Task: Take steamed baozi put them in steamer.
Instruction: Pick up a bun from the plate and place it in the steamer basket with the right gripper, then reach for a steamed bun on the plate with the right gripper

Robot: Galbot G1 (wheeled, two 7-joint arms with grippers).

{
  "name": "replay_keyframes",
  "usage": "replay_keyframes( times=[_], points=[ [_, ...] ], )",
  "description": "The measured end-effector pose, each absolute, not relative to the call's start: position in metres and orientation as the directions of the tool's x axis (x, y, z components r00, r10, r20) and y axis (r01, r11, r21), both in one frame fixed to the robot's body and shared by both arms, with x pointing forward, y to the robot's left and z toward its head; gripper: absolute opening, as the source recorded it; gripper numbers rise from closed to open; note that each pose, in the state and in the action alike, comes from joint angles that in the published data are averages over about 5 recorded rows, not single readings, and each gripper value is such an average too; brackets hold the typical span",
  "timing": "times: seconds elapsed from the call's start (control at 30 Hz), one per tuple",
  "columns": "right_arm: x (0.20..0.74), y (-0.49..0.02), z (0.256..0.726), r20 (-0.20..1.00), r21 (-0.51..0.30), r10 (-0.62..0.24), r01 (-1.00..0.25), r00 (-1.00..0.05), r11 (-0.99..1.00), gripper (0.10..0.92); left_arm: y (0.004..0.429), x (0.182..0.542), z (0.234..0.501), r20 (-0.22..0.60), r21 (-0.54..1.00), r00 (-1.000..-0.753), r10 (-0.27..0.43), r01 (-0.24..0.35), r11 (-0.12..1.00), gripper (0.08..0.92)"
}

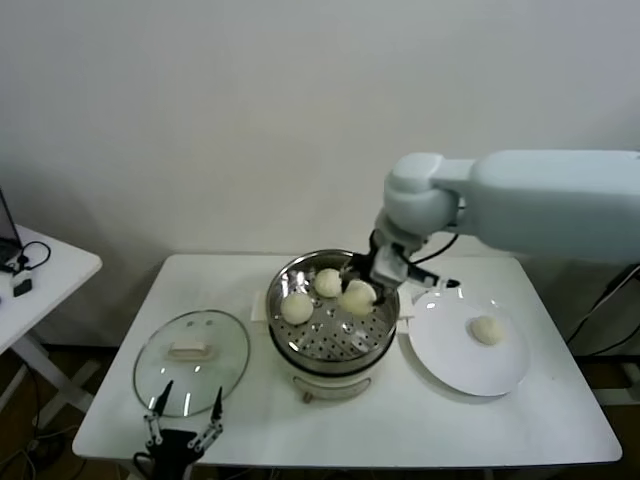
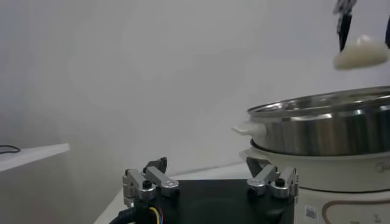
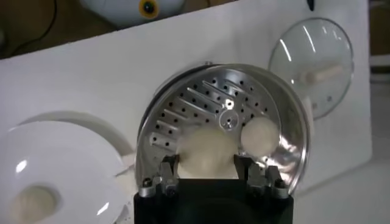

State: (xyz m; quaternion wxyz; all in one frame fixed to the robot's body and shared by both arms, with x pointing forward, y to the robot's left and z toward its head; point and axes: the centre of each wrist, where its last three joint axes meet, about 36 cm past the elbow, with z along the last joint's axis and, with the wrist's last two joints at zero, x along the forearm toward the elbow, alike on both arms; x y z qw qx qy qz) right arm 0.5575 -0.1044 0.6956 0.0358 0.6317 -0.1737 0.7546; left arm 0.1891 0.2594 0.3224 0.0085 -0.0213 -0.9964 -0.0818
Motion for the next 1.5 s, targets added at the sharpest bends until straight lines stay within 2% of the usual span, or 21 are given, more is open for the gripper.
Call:
replay_keyframes(
  times=[0.4, 0.73, 0.83, 0.97, 1.03, 1.2, 1.5],
  points=[
    [0.556, -0.053, 0.627, 0.977, -0.134, -0.107, -0.136, -0.186, -0.982, 0.628, 0.263, 0.192, 0.318, 0.022, 0.157, -0.999, 0.029, 0.032, 0.987, 0.823],
    [0.552, -0.035, 0.603, 0.982, -0.112, -0.097, -0.089, -0.165, -0.99, 0.631, 0.265, 0.194, 0.318, 0.023, 0.153, -0.999, 0.023, 0.026, 0.988, 0.823],
    [0.552, -0.034, 0.603, 0.982, -0.114, -0.099, -0.085, -0.163, -0.99, 0.669, 0.264, 0.193, 0.318, 0.023, 0.151, -0.999, 0.025, 0.028, 0.988, 0.823],
    [0.557, -0.038, 0.609, 0.981, -0.115, -0.098, -0.098, -0.167, -0.989, 0.77, 0.263, 0.193, 0.319, 0.023, 0.151, -0.999, 0.028, 0.031, 0.988, 0.823],
    [0.562, -0.045, 0.615, 0.981, -0.116, -0.095, -0.121, -0.169, -0.986, 0.806, 0.263, 0.192, 0.319, 0.022, 0.152, -0.999, 0.028, 0.032, 0.988, 0.823],
    [0.583, -0.077, 0.639, 0.984, -0.124, -0.088, -0.243, -0.153, -0.962, 0.822, 0.262, 0.19, 0.322, 0.023, 0.154, -0.999, 0.031, 0.034, 0.987, 0.823],
    [0.621, -0.197, 0.673, 0.987, -0.154, -0.086, -0.644, -0.135, -0.75, 0.823, 0.261, 0.19, 0.321, 0.016, 0.15, -0.999, 0.036, 0.038, 0.988, 0.823]
  ],
)
